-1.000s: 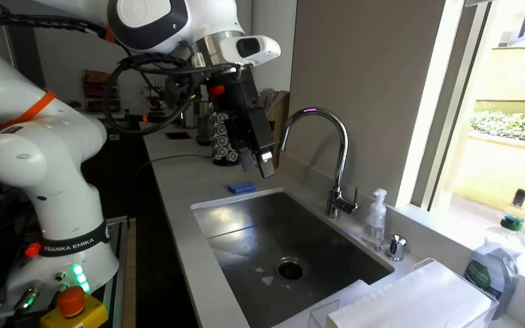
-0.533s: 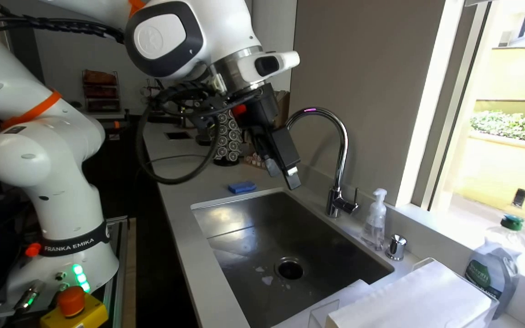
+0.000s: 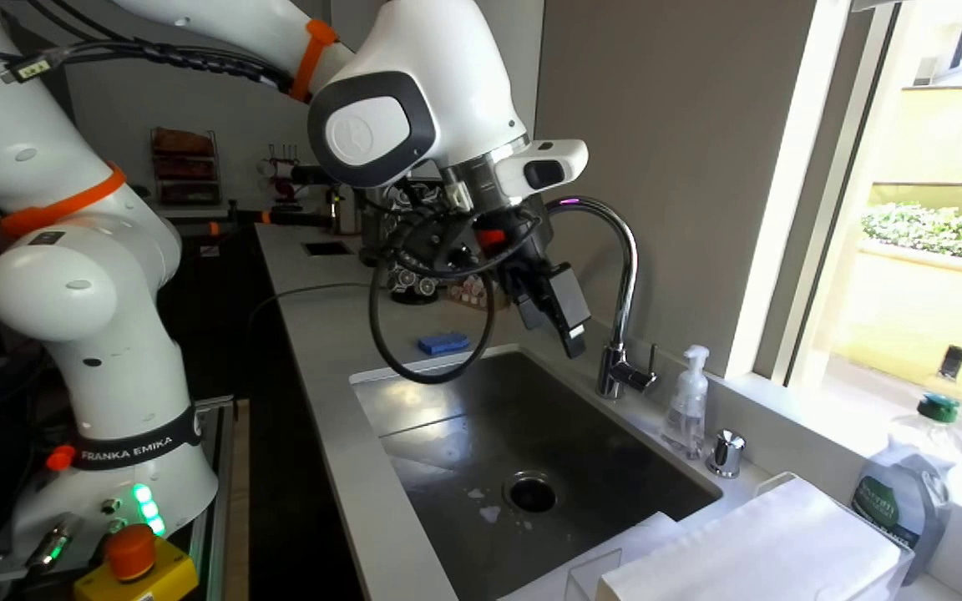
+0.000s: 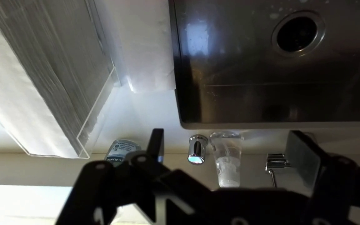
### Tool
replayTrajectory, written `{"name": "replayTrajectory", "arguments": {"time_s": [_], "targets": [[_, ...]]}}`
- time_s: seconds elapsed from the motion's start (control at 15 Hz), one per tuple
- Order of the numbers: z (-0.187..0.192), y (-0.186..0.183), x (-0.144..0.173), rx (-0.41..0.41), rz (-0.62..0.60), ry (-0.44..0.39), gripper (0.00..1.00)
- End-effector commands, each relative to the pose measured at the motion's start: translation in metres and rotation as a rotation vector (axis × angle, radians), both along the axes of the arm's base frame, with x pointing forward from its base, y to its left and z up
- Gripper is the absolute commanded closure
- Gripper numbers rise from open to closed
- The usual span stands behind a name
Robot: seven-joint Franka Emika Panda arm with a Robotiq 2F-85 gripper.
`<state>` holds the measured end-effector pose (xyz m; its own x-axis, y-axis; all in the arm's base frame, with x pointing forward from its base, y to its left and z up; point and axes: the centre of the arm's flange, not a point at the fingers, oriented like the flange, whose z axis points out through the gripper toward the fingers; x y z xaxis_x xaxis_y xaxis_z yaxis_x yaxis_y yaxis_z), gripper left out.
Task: Push down on the pump bottle.
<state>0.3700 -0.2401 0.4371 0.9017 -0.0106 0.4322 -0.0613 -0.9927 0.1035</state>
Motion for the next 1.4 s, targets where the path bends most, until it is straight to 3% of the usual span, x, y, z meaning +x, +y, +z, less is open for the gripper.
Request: {"name": "replayTrajectory", "arguments": {"time_s": [0.0,0.07,0.33,0.47,1.0,1.33], "targets": [[-0.013,-0.013,0.026,-0.004,0.023,0.023,0.00],[-0.005,-0.002,0.009,-0.002,0.012,0.010,0.00],[-0.010,-0.006,0.019,-0.012,0.013,0.031,0.00],[-0.015,-0.013,0.025,-0.018,-0.046,0.037,0.00],[-0.046,-0.024,0.119,0.068,-0.078,0.033,0.00],[-0.047,-0.027,0.176,0.055,-0.044,0.026,0.00]]}}
